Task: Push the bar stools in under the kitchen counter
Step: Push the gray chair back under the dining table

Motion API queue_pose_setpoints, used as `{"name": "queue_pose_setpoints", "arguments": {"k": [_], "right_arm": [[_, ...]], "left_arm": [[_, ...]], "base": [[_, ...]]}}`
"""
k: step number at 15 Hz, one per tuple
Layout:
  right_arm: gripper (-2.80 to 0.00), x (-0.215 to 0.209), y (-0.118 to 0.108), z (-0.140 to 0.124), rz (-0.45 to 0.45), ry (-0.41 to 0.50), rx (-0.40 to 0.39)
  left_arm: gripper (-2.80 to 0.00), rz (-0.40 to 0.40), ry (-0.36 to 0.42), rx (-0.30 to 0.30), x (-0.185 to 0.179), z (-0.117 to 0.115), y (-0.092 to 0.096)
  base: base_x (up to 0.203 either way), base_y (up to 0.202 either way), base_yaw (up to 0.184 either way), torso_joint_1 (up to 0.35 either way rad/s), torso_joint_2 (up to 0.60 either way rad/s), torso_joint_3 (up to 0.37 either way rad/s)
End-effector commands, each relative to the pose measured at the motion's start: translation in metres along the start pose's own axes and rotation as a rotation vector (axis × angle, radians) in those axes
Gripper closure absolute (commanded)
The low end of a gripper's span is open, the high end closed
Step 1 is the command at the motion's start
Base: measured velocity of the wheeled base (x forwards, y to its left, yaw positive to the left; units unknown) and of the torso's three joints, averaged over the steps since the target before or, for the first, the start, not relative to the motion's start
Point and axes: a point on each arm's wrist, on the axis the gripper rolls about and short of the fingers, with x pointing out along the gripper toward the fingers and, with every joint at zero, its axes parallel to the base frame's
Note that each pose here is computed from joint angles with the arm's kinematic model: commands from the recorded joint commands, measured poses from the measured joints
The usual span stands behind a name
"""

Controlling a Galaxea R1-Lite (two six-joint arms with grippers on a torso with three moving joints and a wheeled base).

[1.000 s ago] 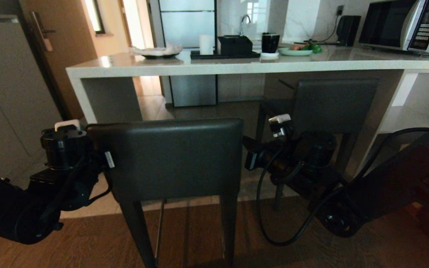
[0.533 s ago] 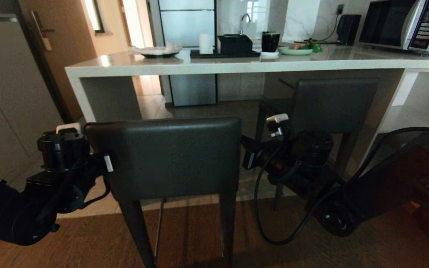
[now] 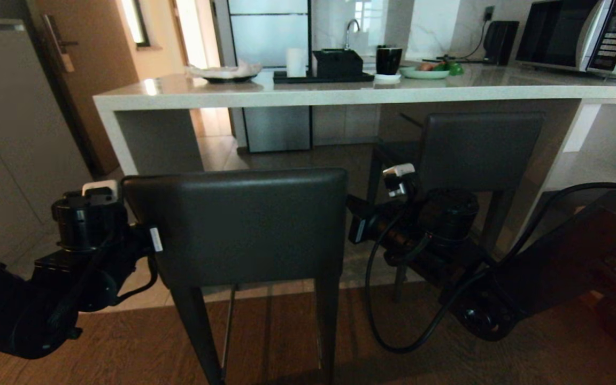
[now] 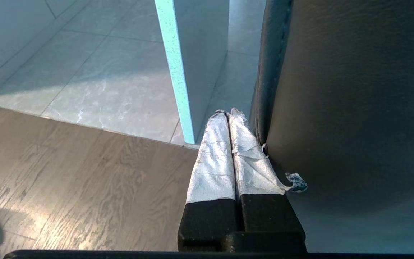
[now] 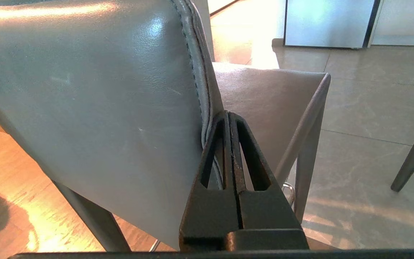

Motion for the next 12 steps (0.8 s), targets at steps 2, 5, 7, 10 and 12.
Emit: {"name": "queue_pose_setpoints", "arguments": {"k": [2, 5, 7, 10, 12], "right_arm": [[0.00, 0.0013, -0.0020, -0.0044, -0.005, 0.007, 0.001], [0.00, 0.0020, -0.0029, -0.0058, -0.007, 0.011, 0.001], [0.00, 0.0019, -0.0034, -0.0059, -0.009, 0.011, 0.001], [0.00, 0.0016, -0.0040, -0.0054, -0.010, 0.011, 0.001], [0.00, 0.0020, -0.0048, -0.0048, -0.012, 0.008, 0.000]], "left_arm": [[0.00, 0.004, -0.005, -0.005, -0.0001, 0.0004, 0.0008], [0.00, 0.004, -0.005, -0.006, 0.0011, 0.0004, 0.0002], [0.00, 0.004, -0.004, -0.005, 0.0014, 0.0001, 0.0001], [0.00, 0.004, -0.004, -0.005, 0.0018, 0.0001, -0.0001], [0.00, 0.002, -0.004, -0.004, 0.0016, 0.0000, -0.0006]], "base": [[0.000, 0.000, 0.000, 0.000, 0.00, 0.000], [0.100, 0.000, 0.001, -0.002, 0.00, 0.005], [0.189, 0.000, 0.002, 0.008, 0.01, 0.002], [0.187, 0.000, 0.004, 0.004, 0.00, 0.002], [0.187, 0.000, 0.001, 0.001, 0.00, 0.001]]}}
